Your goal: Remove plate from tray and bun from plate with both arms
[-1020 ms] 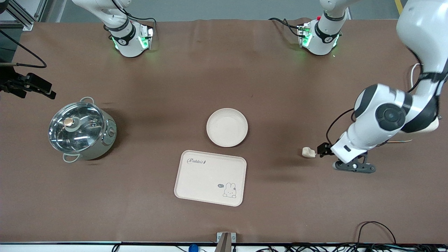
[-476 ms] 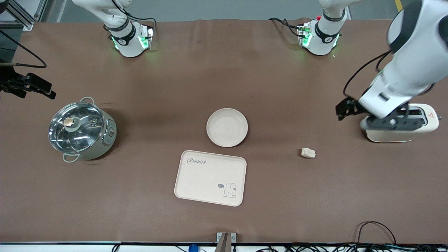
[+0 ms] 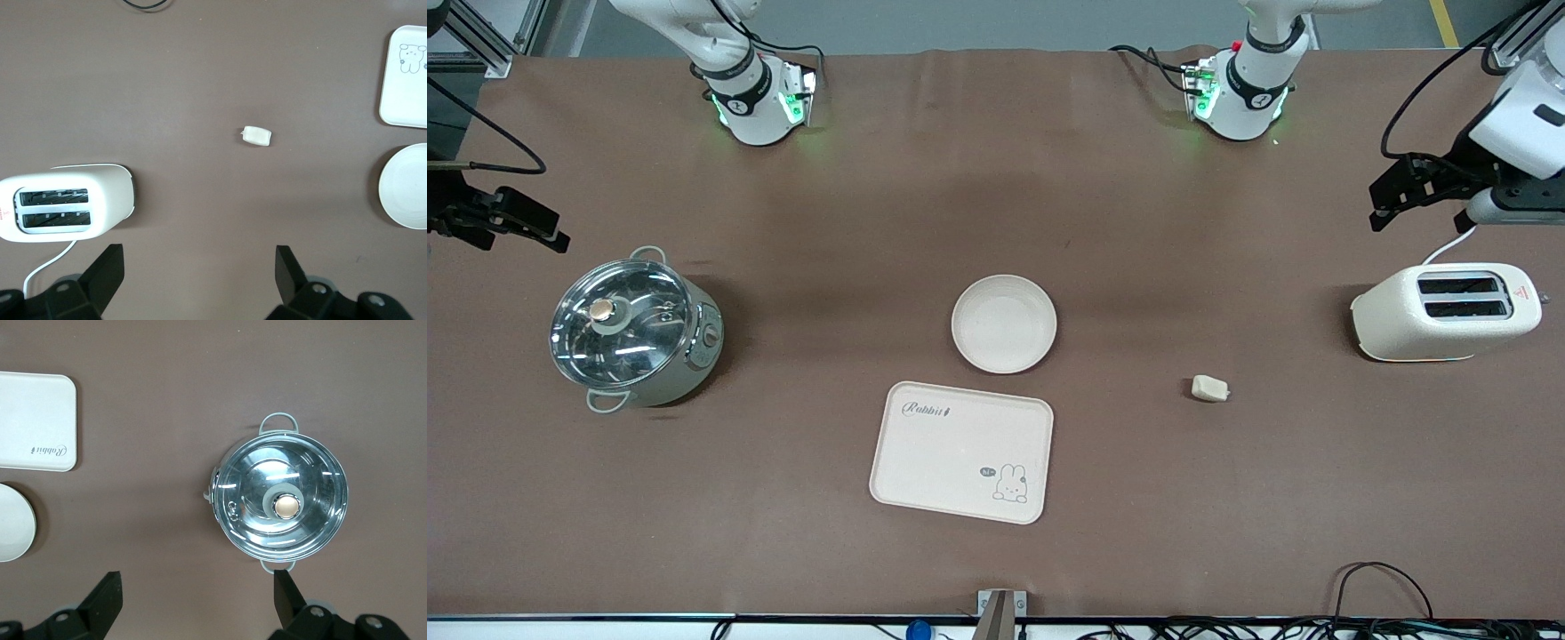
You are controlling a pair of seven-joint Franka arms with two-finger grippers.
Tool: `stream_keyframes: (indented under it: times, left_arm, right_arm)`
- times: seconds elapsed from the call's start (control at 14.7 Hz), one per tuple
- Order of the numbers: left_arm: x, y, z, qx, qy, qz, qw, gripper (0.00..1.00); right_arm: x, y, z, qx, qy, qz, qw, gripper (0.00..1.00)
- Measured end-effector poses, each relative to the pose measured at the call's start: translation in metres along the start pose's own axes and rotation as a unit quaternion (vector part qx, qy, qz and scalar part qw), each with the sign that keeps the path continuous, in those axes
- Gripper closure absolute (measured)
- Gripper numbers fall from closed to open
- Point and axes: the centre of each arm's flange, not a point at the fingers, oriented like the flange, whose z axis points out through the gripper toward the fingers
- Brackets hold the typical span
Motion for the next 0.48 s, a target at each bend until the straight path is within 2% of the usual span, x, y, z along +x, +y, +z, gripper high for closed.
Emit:
stream_keyframes:
  times: [0.2,0.48]
  left_arm:
    - [-0.012,-0.009,0.011,-0.002,-0.002,-0.001,1.000,0.00]
    - [-0.006,-0.013,0.011,-0.002,0.006,0.005,1.000,0.00]
  right_arm:
    - [0.000,0.001,0.000,0.000,0.000,0.001,1.000,0.00]
    - [0.000,0.001,0.002,0.000,-0.002,0.001,1.000,0.00]
